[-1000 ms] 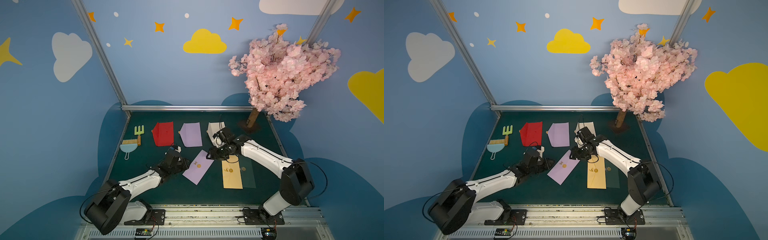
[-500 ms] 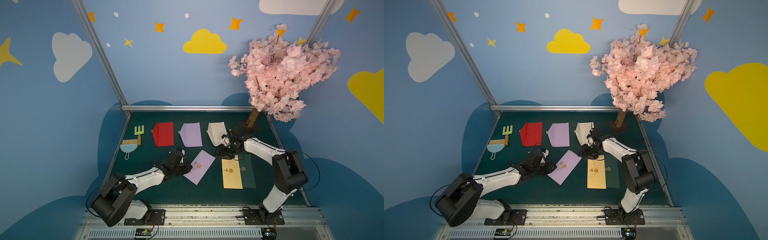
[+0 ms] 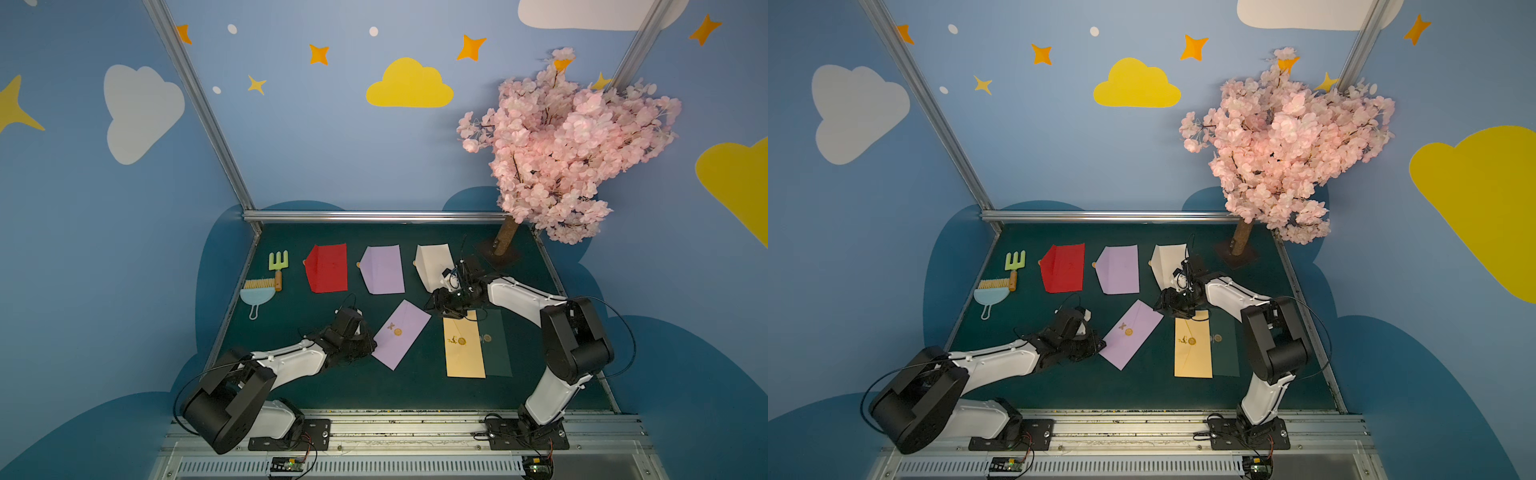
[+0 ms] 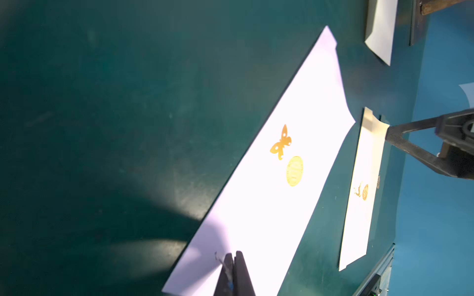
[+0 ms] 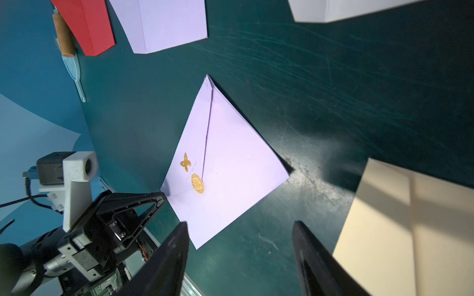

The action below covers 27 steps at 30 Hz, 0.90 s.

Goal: Open the envelope
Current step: Pick up the envelope from the center of the board.

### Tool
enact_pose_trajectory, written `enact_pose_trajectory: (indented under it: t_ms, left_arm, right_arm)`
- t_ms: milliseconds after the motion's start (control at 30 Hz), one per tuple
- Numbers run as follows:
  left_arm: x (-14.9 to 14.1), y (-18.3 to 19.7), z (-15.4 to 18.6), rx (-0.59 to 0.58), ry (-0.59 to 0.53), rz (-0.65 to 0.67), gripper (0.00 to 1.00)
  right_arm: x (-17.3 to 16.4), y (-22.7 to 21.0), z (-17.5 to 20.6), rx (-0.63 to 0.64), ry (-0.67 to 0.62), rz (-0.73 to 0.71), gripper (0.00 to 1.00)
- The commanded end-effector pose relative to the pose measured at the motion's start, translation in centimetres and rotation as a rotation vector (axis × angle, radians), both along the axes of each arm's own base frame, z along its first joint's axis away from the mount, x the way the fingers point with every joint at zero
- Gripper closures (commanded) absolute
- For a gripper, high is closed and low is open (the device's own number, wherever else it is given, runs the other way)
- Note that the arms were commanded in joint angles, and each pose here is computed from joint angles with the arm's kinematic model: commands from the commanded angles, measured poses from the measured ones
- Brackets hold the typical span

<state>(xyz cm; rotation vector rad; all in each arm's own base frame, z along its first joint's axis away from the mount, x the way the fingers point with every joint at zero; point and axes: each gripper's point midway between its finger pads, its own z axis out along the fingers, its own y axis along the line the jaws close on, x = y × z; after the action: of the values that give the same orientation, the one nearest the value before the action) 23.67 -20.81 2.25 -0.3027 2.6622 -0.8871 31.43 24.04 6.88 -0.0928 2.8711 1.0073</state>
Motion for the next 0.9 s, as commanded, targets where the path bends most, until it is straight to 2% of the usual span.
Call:
enact_pose_trajectory:
  t_ms: [0,433,867]
  left_arm:
    - [-0.2,0.7,-0.9,0.003,0.031,0.032,0.97]
    - [-1.2,2.3,-2.7,0.033,0.14,0.079,0.97]
    - [-1.5,2.7,-3.3,0.033,0.17,0.092,0.97]
  right_arm:
    - [0.1,0.1,-0.6,0.014,0.009,0.005,0.34]
    - [0.5,-0.3,-1.1,0.029,0.02,-0.002,0.34]
    - [0.7,0.4,-3.5,0.065,0.081,0.01,0.34]
